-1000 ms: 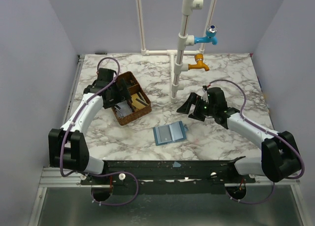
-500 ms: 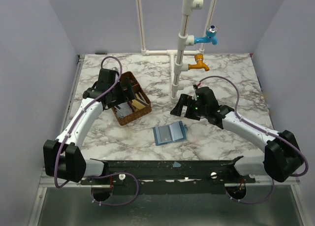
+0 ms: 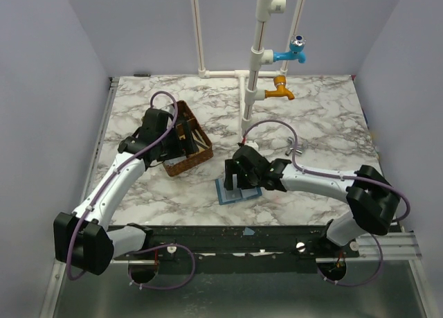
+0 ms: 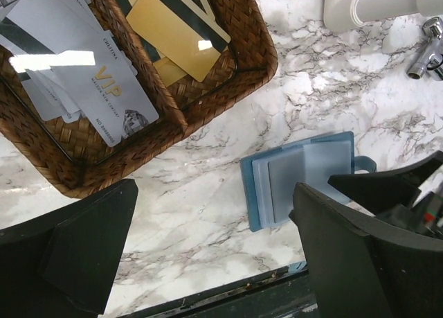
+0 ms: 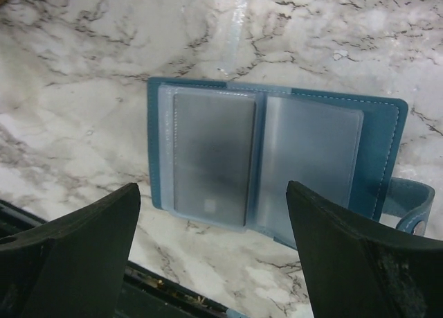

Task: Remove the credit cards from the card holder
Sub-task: Remove the credit card from the card holder.

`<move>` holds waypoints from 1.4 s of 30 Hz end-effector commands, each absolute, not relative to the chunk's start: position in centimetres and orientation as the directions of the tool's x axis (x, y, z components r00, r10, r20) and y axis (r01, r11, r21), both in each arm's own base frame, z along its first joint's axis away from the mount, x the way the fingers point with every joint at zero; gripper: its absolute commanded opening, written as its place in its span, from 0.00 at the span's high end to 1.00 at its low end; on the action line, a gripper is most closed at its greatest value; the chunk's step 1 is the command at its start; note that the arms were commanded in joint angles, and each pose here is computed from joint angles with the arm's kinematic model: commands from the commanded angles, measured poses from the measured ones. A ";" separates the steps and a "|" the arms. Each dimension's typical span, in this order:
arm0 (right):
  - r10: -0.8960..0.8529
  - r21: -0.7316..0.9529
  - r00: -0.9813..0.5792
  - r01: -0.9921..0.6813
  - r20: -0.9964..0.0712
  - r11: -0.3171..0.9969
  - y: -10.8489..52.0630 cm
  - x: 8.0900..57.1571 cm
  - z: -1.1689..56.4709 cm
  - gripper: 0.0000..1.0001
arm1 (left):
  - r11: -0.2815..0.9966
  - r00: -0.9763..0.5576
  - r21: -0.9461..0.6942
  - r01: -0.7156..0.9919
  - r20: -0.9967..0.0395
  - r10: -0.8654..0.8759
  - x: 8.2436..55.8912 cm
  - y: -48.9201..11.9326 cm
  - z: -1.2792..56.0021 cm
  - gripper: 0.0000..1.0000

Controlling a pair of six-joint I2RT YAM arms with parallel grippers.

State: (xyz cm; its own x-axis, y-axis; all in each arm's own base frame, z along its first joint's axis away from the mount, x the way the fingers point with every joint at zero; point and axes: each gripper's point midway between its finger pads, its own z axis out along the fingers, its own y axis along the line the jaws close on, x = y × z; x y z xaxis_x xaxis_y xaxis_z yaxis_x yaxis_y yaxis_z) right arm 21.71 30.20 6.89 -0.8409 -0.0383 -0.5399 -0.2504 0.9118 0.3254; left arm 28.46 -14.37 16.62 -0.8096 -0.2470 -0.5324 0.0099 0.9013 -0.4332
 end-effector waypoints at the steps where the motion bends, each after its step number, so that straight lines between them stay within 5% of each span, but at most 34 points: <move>1: -0.039 0.263 -0.836 -0.216 -0.547 0.940 30.4 22.1 5.8 0.13 | 0.892 -0.801 -0.448 0.062 -0.556 -0.224 27.7 -14.8 17.1 0.01; 18: -0.071 0.199 -0.841 -0.207 -0.536 0.958 30.6 22.0 4.3 0.37 | 0.885 -0.810 -0.459 0.082 -0.548 -0.209 27.2 -15.2 16.8 0.01; 33: -0.096 0.174 -0.856 -0.211 -0.508 0.962 30.8 21.9 2.8 0.39 | 0.883 -0.820 -0.461 0.091 -0.538 -0.197 27.0 -15.5 16.4 0.01; 42: -0.083 0.141 -0.864 -0.175 -0.498 0.974 29.6 21.6 1.8 0.65 | 0.874 -0.841 -0.475 0.106 -0.512 -0.176 26.3 -16.8 15.4 0.01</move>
